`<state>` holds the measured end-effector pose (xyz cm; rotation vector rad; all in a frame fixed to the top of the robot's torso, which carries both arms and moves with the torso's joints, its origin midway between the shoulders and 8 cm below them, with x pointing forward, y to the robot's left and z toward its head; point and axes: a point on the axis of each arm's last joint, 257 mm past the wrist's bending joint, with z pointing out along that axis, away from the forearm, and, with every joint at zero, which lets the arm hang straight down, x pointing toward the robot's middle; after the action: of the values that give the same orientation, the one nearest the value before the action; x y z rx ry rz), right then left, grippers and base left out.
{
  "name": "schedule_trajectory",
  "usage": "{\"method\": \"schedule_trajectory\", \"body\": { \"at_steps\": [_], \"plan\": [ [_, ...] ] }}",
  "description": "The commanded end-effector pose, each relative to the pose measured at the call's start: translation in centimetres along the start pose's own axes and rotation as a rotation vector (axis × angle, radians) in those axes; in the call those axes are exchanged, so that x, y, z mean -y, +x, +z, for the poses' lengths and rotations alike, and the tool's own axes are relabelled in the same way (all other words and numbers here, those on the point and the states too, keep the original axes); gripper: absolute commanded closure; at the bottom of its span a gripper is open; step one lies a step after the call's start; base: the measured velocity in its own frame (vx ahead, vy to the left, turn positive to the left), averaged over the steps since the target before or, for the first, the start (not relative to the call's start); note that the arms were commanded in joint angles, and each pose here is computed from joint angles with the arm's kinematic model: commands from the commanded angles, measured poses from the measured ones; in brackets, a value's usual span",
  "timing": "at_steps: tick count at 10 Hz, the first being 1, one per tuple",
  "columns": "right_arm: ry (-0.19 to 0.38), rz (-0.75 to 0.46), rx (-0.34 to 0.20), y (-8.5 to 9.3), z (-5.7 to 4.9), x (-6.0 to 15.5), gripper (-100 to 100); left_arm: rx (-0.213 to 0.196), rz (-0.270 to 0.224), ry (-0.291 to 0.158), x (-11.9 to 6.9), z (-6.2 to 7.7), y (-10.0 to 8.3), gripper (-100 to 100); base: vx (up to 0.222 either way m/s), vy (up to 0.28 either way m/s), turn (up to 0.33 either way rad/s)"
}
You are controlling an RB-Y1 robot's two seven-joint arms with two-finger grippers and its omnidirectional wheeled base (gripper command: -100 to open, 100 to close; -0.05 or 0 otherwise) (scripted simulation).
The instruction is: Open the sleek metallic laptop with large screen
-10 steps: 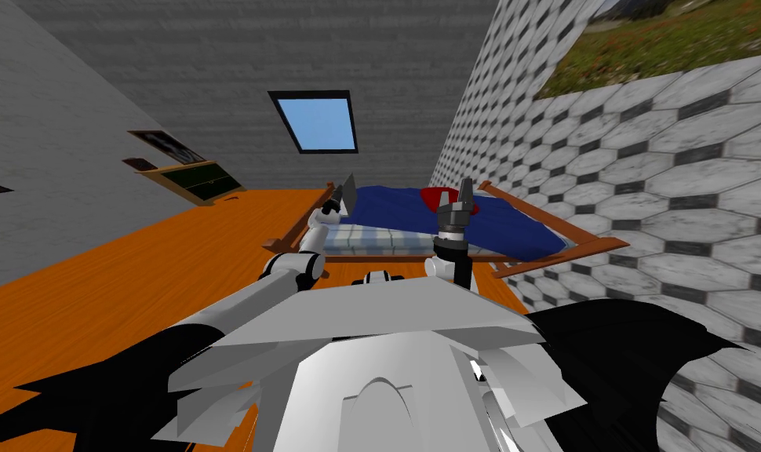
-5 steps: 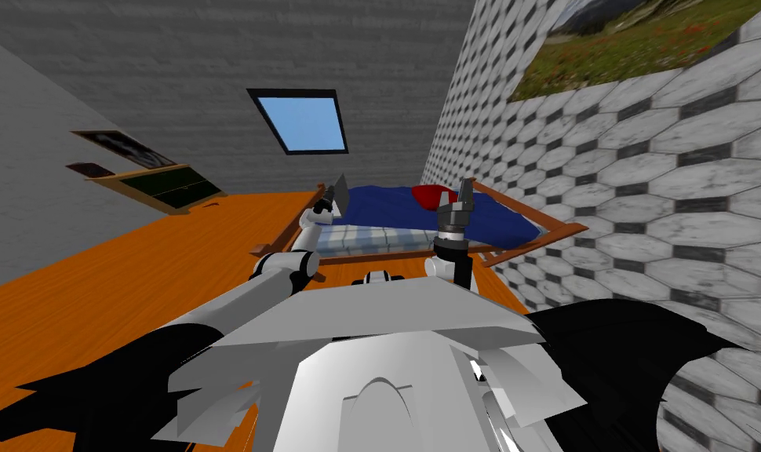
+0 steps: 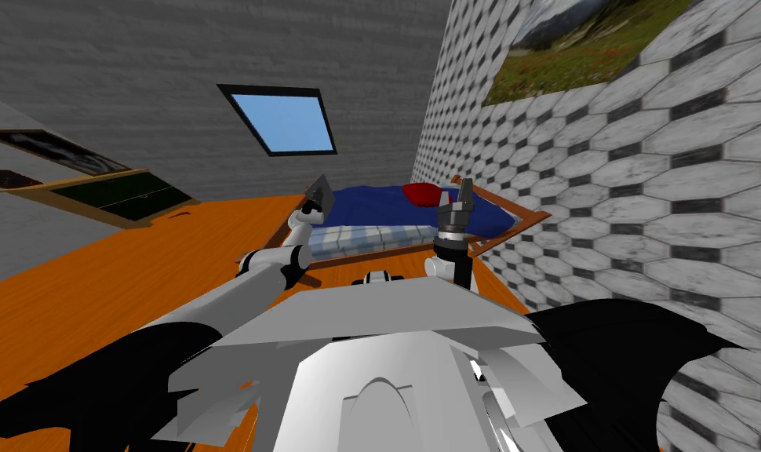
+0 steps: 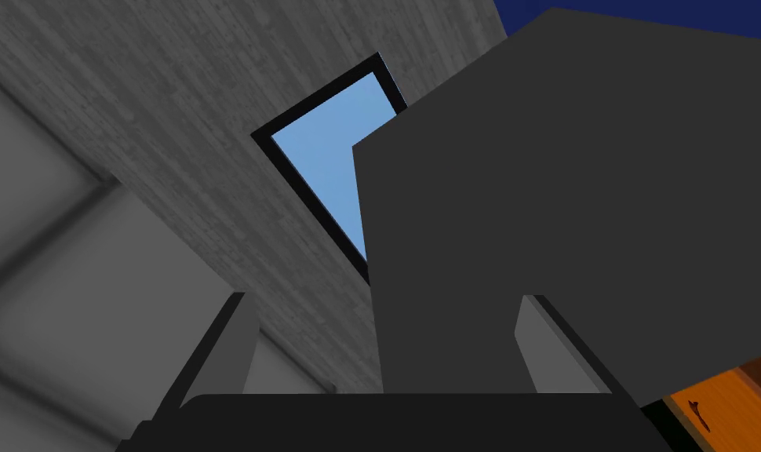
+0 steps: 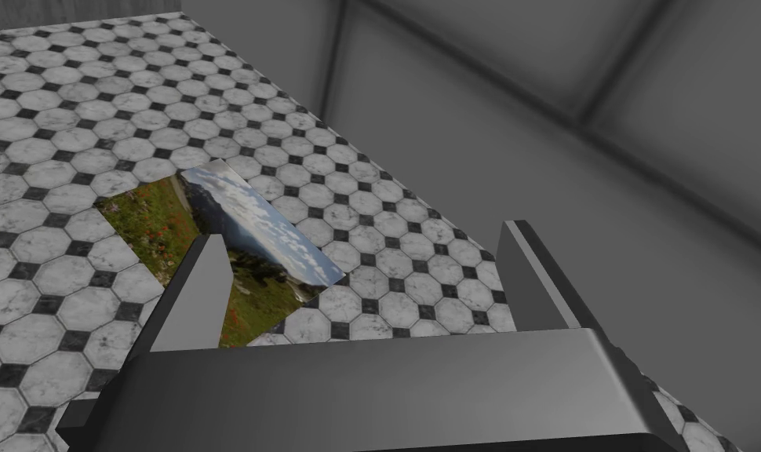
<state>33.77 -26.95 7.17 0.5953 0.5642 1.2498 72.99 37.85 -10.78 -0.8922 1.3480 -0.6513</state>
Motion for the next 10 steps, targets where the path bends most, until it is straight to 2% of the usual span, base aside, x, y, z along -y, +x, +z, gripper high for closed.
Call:
{"method": "schedule_trajectory", "body": {
  "at_steps": [1,2,3,4,6,7,8,9,10],
  "plan": [
    [0.000,0.000,0.000,0.0,0.0,0.0,0,0.014,0.002,-0.057,-3.4,-0.7,-1.3,-100,-0.034,0.013,-0.062],
    [0.000,0.000,0.000,0.0,0.0,0.0,0,0.032,0.005,-0.018,-1.8,-0.8,-2.2,-100,-0.008,0.002,0.070],
    [0.000,0.000,0.000,0.0,0.0,0.0,0,0.082,0.016,-0.057,-4.6,-1.1,-6.0,-100,-0.044,0.001,-0.329],
    [0.000,0.000,0.000,0.0,0.0,0.0,0,0.094,0.010,-0.055,-4.5,-1.1,-6.7,-100,-0.058,0.015,-0.304],
    [0.000,0.000,0.000,0.0,0.0,0.0,0,0.092,0.009,-0.059,-4.7,-1.1,-6.6,-100,-0.022,0.009,-0.039],
    [0.000,0.000,0.000,0.0,0.0,0.0,0,0.149,0.022,-0.082,-6.6,-1.6,-10.9,-100,-0.059,0.002,-0.285],
    [0.000,0.000,0.000,0.0,0.0,0.0,0,0.152,0.011,-0.098,-7.5,-1.8,-11.0,-100,-0.065,0.011,-0.382],
    [0.000,0.000,0.000,0.0,0.0,0.0,0,0.197,0.017,-0.131,-9.8,-2.6,-14.4,-100,-0.071,0.010,-0.422],
    [0.000,0.000,0.000,0.0,0.0,0.0,0,0.211,0.010,-0.135,-10.0,-2.8,-15.3,-100,-0.075,0.012,-0.340]
  ]
}}
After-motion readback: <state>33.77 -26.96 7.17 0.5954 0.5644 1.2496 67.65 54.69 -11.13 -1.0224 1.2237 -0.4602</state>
